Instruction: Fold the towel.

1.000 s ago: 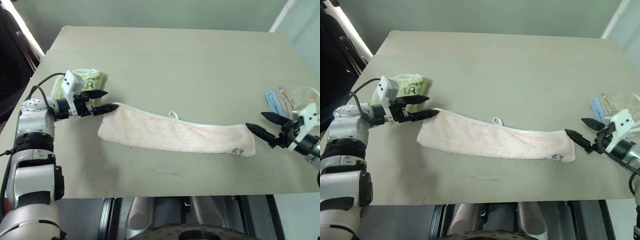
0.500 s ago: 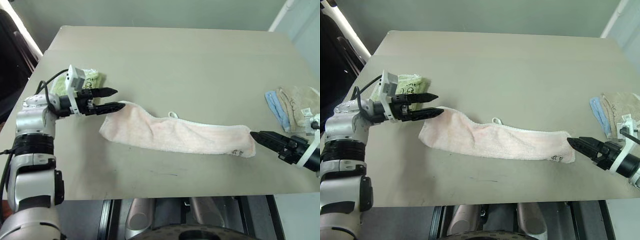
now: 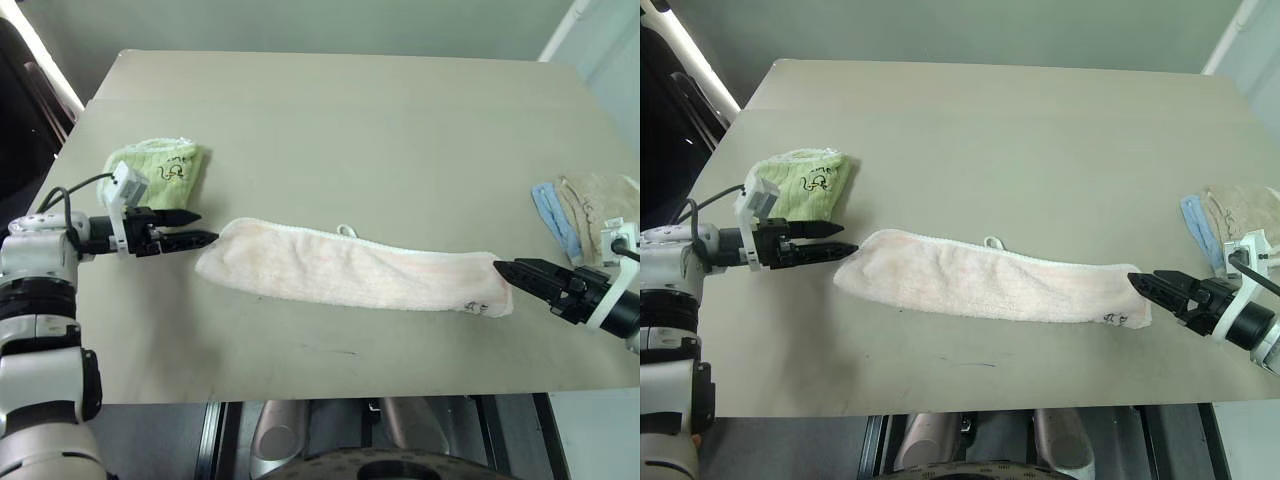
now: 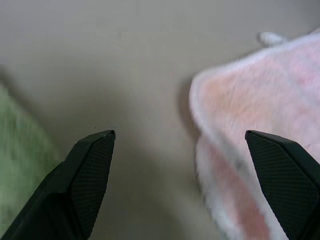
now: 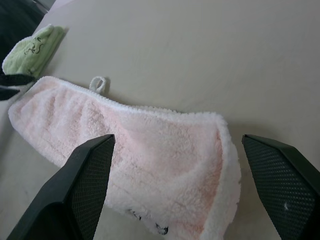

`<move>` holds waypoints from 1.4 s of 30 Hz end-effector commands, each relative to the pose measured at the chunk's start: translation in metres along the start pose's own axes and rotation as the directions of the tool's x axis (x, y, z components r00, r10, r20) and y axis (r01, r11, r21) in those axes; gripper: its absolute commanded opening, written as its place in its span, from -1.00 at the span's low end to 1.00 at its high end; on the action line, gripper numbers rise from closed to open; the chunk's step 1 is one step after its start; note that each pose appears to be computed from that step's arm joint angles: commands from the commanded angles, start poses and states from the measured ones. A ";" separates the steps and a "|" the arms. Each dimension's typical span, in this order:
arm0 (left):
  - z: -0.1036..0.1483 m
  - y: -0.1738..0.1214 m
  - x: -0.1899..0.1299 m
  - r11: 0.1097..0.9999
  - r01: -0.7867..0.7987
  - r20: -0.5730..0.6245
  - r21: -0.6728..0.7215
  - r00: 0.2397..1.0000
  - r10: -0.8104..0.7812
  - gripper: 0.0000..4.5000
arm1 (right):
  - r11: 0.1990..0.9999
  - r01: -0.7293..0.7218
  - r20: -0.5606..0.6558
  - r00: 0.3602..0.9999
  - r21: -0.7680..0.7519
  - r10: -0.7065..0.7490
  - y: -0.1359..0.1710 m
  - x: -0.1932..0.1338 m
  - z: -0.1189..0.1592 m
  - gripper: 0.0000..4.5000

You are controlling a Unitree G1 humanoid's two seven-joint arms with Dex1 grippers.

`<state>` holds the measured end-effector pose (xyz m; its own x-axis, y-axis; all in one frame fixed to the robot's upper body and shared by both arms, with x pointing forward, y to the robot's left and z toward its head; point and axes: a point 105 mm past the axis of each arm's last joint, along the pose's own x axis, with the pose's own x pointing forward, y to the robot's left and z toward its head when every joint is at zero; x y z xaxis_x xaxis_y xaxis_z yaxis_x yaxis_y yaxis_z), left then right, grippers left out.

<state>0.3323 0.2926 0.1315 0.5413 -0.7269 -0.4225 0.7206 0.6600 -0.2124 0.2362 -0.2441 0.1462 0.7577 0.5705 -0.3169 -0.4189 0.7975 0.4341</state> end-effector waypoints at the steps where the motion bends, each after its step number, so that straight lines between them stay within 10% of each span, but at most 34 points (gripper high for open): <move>1: 0.024 -0.011 -0.012 0.998 0.057 0.114 -0.034 0.992 -0.052 1.00 | 1.000 -0.013 0.022 1.000 -0.018 0.013 0.003 0.001 0.007 0.91; 28: 0.000 -0.044 0.009 0.935 0.132 0.083 -0.330 0.990 -0.110 1.00 | 1.000 -0.015 0.043 0.999 0.005 0.015 0.002 0.020 -0.001 0.91; 42: -0.010 -0.040 0.007 0.925 0.125 0.059 -0.358 0.992 -0.111 -0.99 | 1.000 0.013 0.052 0.999 -0.004 -0.013 -0.002 0.017 0.001 0.92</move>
<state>0.3021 0.2566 0.1155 0.4630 -0.8081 -0.3642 0.5549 0.5847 -0.5918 0.2493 -0.2329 0.1316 0.7646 0.5708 -0.2992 -0.4066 0.7875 0.4632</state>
